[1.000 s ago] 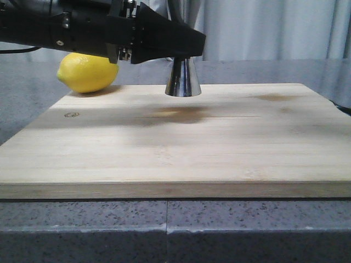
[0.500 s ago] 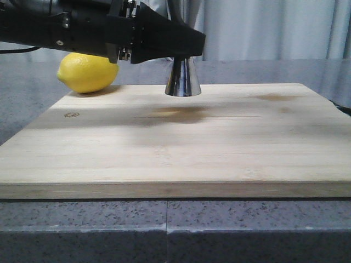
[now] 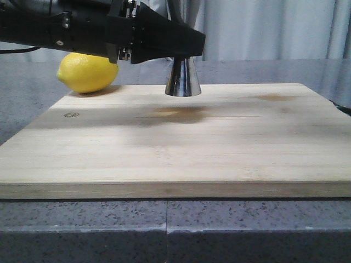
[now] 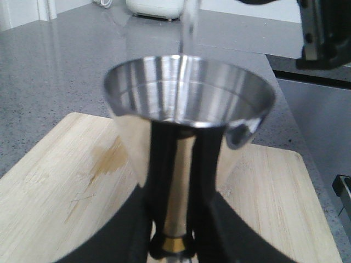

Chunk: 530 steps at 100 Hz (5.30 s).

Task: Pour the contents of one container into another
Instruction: 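Tilt the beaker with the right gripper, pouring liquid into the held jigger, then lower the beaker back onto the board and open the right gripper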

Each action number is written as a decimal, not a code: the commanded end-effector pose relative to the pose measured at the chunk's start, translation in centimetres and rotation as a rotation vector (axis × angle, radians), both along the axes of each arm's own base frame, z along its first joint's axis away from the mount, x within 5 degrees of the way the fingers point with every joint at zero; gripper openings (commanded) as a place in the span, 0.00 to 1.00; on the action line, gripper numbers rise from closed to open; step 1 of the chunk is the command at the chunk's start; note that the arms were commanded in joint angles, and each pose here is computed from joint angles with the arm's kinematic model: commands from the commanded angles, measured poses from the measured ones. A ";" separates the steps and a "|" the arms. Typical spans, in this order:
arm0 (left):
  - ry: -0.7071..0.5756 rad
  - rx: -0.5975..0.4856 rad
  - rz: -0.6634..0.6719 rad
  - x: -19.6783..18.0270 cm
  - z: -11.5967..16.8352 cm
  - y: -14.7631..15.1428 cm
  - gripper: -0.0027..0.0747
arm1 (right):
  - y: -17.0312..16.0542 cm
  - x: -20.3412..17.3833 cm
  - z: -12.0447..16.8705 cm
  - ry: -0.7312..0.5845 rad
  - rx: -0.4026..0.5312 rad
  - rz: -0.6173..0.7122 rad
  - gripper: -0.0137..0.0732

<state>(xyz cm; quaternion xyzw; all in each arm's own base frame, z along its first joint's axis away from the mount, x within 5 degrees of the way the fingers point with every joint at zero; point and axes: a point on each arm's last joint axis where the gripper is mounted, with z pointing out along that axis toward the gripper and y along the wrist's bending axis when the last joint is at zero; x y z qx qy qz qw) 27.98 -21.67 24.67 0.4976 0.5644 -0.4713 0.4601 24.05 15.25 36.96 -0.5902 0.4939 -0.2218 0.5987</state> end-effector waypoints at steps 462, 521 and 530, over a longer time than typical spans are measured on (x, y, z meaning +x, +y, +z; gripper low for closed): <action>-0.024 -0.131 -0.024 -0.5 3.0 -0.4 0.14 | -10.4 4.1 -16.3 0.510 1.115 -0.205 0.74; -0.024 -0.136 -0.021 -0.5 3.0 -0.4 0.14 | -10.4 0.2 -8.8 0.289 1.047 -0.078 0.83; -0.048 -0.134 -0.021 -0.5 3.0 -0.4 0.14 | -10.6 -0.7 -7.7 0.253 1.036 -0.083 0.83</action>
